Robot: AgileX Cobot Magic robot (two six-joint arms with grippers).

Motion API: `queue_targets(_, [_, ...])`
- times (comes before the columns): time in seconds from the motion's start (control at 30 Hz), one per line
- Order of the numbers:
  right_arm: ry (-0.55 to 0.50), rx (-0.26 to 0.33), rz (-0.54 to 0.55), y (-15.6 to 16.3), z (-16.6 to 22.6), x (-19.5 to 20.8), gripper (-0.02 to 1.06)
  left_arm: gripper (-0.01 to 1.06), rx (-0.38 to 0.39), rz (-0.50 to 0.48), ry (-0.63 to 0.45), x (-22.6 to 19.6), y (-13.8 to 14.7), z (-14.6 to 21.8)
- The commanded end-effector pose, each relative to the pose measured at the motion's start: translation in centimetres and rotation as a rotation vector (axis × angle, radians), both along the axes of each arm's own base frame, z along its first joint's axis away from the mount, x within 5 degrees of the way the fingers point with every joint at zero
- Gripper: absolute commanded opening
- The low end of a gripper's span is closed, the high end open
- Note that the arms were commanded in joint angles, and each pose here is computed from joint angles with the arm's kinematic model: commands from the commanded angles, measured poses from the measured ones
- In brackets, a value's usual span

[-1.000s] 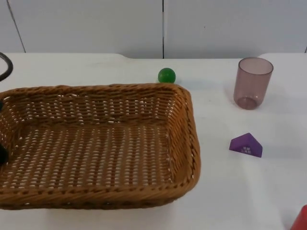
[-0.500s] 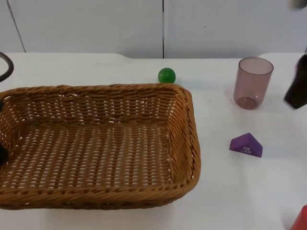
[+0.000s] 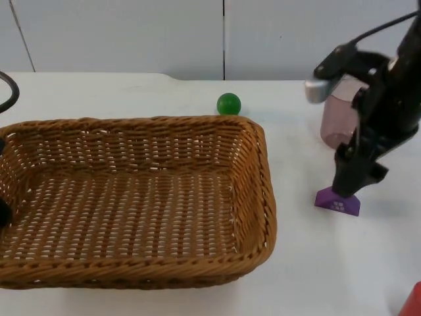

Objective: Pick up the basket with the left hand and place the triangular block into the basket with the right hand.

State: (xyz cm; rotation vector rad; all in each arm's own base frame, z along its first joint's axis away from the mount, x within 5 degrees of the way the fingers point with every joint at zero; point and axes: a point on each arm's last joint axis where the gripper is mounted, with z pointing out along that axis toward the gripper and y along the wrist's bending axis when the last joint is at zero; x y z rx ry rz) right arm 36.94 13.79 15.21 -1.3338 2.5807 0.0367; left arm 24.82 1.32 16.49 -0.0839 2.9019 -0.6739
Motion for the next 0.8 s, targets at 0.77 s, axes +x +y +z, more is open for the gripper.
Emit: queue_targets(0.77, [0.053, -0.052, 0.061, 0.8, -5.5, 2.2, 0.53, 0.00, -0.027, 0.009, -0.009, 0.0, -0.3, 0.5])
